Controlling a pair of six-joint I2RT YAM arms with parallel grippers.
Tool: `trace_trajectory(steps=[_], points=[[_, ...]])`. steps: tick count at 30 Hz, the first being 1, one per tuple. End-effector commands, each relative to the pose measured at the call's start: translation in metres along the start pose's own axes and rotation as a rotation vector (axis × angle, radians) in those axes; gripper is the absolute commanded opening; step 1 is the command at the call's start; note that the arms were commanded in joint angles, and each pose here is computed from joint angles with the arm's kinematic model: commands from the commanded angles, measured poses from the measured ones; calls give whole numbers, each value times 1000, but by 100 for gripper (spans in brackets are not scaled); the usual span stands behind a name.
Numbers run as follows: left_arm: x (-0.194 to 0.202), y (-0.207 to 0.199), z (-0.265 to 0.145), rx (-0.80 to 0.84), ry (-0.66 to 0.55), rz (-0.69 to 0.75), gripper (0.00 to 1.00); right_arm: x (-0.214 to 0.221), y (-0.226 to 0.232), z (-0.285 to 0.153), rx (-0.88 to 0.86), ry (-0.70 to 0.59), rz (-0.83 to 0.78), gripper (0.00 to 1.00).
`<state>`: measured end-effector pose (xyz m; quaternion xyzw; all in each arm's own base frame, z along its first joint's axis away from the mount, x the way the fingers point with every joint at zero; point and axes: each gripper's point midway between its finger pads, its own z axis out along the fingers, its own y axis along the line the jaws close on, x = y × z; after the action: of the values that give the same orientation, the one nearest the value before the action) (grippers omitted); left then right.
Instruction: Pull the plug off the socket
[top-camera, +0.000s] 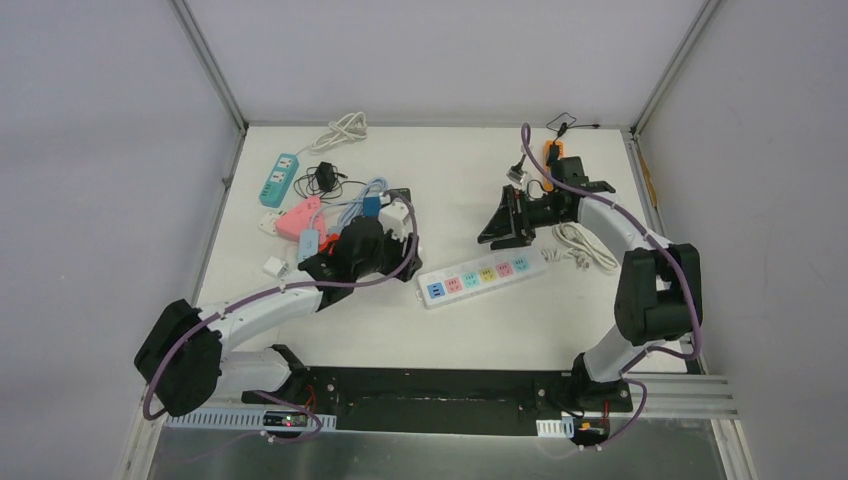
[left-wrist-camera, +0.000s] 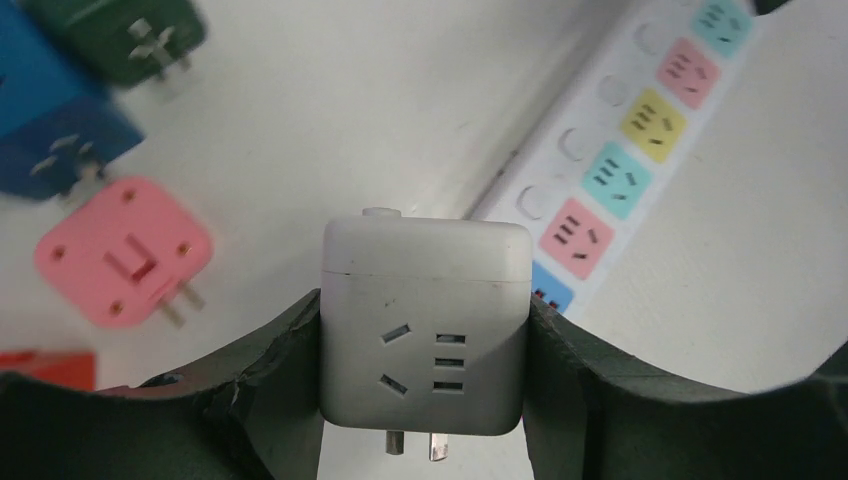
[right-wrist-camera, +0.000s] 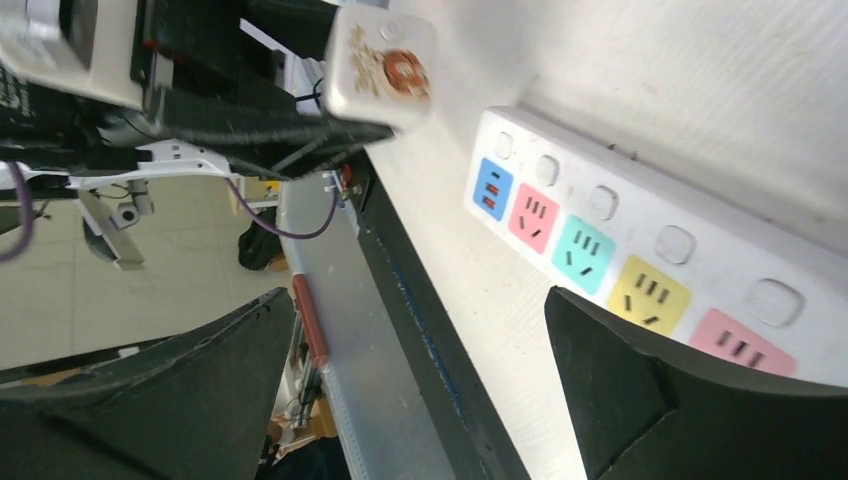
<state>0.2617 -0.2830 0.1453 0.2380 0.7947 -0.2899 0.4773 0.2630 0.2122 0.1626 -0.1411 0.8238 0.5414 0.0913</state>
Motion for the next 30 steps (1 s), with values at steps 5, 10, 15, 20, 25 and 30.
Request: trace_trajectory(steps=[5, 10, 15, 20, 25, 30], points=[[47, 59, -42, -324, 248, -266, 0, -33, -25, -33, 171, -36, -111, 100], [63, 78, -44, -436, 293, -315, 0, -60, -44, -53, 311, -71, -181, 100], [67, 97, -54, -552, 294, -318, 6, -85, -69, -72, 439, -102, -202, 100], [73, 107, -63, -624, 295, -334, 34, -106, -91, -90, 555, -140, -221, 100], [74, 109, -66, -646, 294, -352, 57, -127, -108, -106, 647, -182, -221, 100], [70, 109, -67, -649, 289, -354, 71, -146, -119, -113, 693, -216, -209, 100]])
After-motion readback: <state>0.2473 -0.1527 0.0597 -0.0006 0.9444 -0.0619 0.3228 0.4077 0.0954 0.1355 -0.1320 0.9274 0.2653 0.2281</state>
